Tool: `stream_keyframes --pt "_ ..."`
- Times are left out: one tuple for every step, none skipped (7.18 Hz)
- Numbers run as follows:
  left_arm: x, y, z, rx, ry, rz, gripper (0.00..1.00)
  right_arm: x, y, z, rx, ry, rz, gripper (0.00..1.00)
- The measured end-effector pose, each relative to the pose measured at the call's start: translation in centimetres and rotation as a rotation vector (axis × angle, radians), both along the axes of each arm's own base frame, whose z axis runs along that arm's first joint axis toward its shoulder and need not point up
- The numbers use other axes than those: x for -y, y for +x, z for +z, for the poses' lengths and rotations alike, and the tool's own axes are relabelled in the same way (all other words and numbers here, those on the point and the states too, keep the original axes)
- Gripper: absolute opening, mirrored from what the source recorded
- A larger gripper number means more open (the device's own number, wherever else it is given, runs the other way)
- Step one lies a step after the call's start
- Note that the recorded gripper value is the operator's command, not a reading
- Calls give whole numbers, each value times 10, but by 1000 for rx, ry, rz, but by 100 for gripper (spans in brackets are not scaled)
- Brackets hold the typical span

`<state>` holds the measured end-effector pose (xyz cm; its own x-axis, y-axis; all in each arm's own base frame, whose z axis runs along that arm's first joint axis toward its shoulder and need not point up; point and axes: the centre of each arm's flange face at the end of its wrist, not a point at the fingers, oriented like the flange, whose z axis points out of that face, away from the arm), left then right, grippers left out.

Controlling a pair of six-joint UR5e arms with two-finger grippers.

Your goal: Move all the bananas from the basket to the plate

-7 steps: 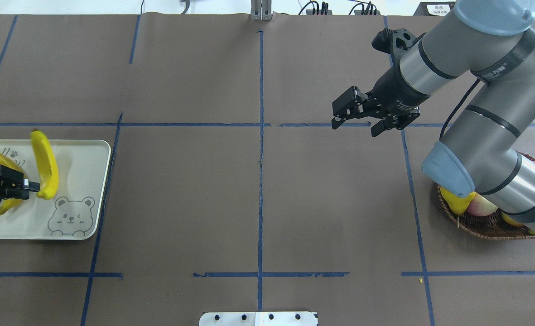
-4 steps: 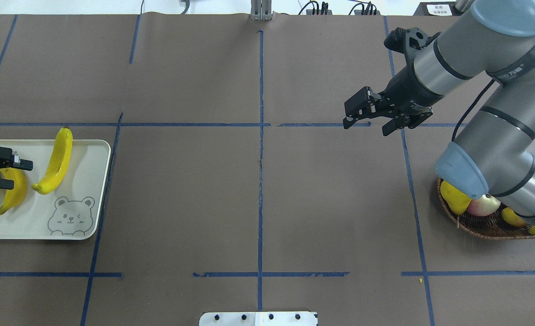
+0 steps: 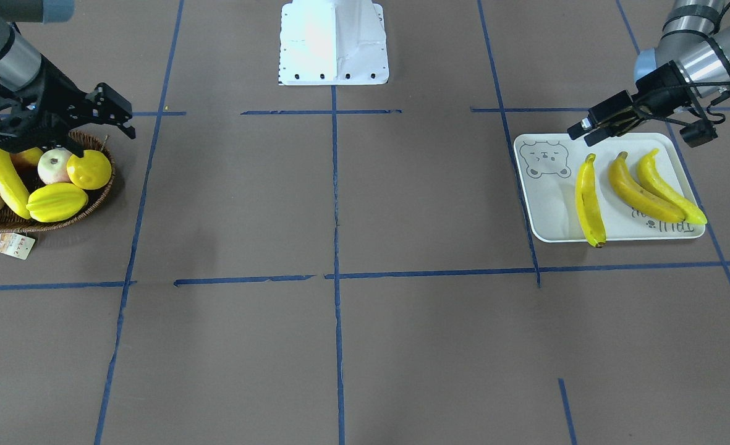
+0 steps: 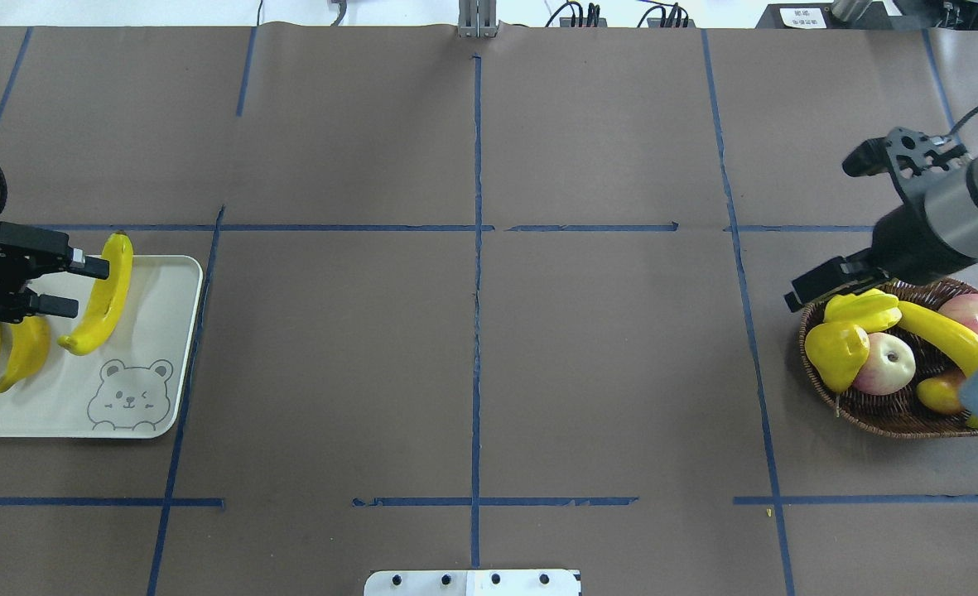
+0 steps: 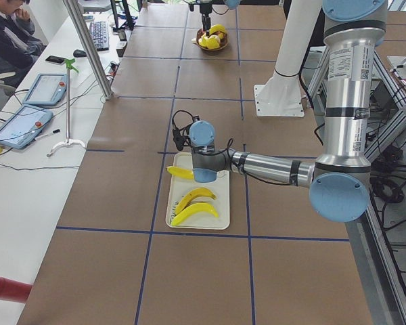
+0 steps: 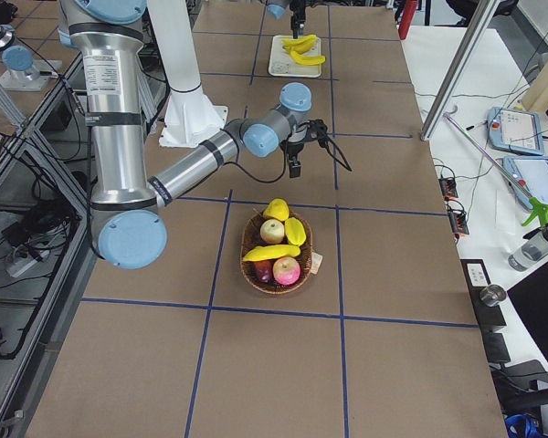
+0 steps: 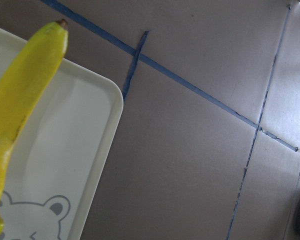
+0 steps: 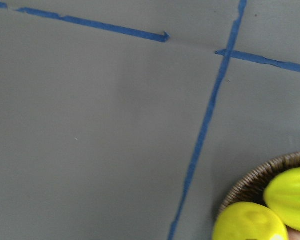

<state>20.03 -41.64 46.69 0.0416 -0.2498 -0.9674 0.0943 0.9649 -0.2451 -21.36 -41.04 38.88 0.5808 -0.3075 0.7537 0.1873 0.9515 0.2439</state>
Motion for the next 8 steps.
stream_keyframes --pt "-2 15 -5 -2 7 20 99 -12 27 25 -41 50 -29 100" --pt "-2 28 -9 4 26 27 99 -18 47 42 -67 79 -46 100" --pt "2 39 -10 31 75 18 99 -21 57 50 -79 91 -52 100" --pt "9 44 -7 83 146 -2 99 -22 62 53 -84 95 -51 100" --pt "18 45 -2 149 223 -18 99 -22 64 54 -85 96 -48 100" --pt "29 42 3 230 308 -20 100 -21 66 54 -86 96 -44 100" --pt "36 36 3 308 378 -1 100 -22 67 55 -88 96 -43 100" --pt "41 32 -6 403 431 31 100 -22 68 55 -89 94 -42 100"
